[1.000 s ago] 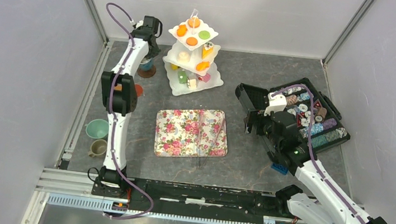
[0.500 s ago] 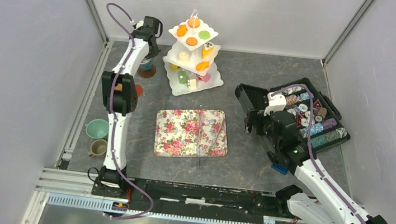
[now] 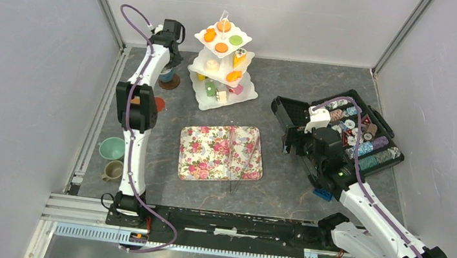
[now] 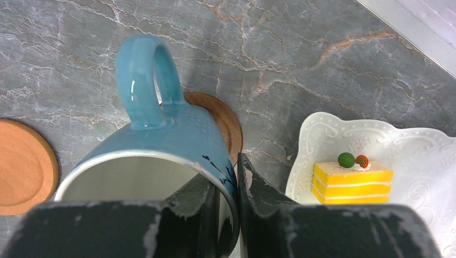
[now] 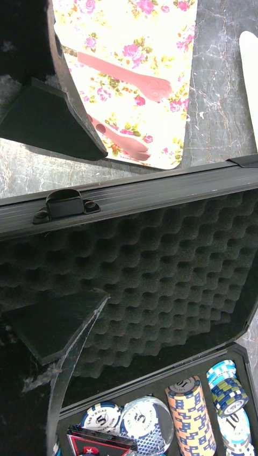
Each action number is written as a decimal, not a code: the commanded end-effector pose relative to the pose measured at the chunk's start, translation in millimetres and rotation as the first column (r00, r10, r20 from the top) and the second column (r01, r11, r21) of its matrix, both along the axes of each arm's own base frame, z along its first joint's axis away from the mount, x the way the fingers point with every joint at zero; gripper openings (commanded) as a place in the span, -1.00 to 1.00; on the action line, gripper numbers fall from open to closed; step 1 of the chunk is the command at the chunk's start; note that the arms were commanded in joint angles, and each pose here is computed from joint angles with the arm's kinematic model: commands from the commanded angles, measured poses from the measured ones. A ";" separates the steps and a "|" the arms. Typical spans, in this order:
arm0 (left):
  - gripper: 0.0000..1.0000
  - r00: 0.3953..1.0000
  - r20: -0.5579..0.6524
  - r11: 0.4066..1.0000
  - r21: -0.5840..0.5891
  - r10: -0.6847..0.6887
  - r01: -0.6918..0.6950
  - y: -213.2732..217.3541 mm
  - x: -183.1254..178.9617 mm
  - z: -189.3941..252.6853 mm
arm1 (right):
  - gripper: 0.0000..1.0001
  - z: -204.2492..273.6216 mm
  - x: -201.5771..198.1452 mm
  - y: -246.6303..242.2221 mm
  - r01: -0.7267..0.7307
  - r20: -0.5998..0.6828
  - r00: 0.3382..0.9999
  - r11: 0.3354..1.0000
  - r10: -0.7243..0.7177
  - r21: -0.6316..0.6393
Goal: Serve the afternoon tea
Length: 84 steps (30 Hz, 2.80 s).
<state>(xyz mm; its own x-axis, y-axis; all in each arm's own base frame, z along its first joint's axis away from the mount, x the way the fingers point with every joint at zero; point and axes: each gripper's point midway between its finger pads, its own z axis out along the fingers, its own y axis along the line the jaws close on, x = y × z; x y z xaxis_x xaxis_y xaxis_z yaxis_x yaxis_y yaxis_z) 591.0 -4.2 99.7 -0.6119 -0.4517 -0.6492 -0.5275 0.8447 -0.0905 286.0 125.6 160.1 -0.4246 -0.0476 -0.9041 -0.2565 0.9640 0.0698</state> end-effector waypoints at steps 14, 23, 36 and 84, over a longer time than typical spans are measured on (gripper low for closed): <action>-0.54 1.000 0.026 0.999 -0.033 -0.006 0.007 -1.7 7.7 0.5 | 0.96 11.2 2.7 3.5 0.001 0.023 1.000 1.000 -0.002 0.031; -0.46 1.000 0.009 1.000 -0.019 -0.015 0.015 1.1 4.8 -1.4 | 0.96 12.3 2.7 4.6 -0.003 0.026 1.000 0.999 0.002 0.038; 0.39 0.991 0.129 0.999 -0.003 -0.046 0.047 6.3 2.3 75.0 | 0.96 18.3 3.8 10.2 -0.021 0.037 0.999 0.998 0.019 0.063; -0.04 0.961 -0.152 0.879 -0.392 0.229 -0.272 68.1 -136.3 -85.9 | 0.96 5.6 -4.1 15.2 -0.056 0.024 0.998 0.995 0.054 0.088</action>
<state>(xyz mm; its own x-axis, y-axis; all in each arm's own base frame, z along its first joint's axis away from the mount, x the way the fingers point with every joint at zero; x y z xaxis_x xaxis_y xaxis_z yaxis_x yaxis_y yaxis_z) 444.9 84.2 23.9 -0.4896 -0.7915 -0.3658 -0.7506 0.5961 -0.2850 281.7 139.0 168.2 -0.4046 -0.0015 -0.9145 -0.3107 0.9408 0.1359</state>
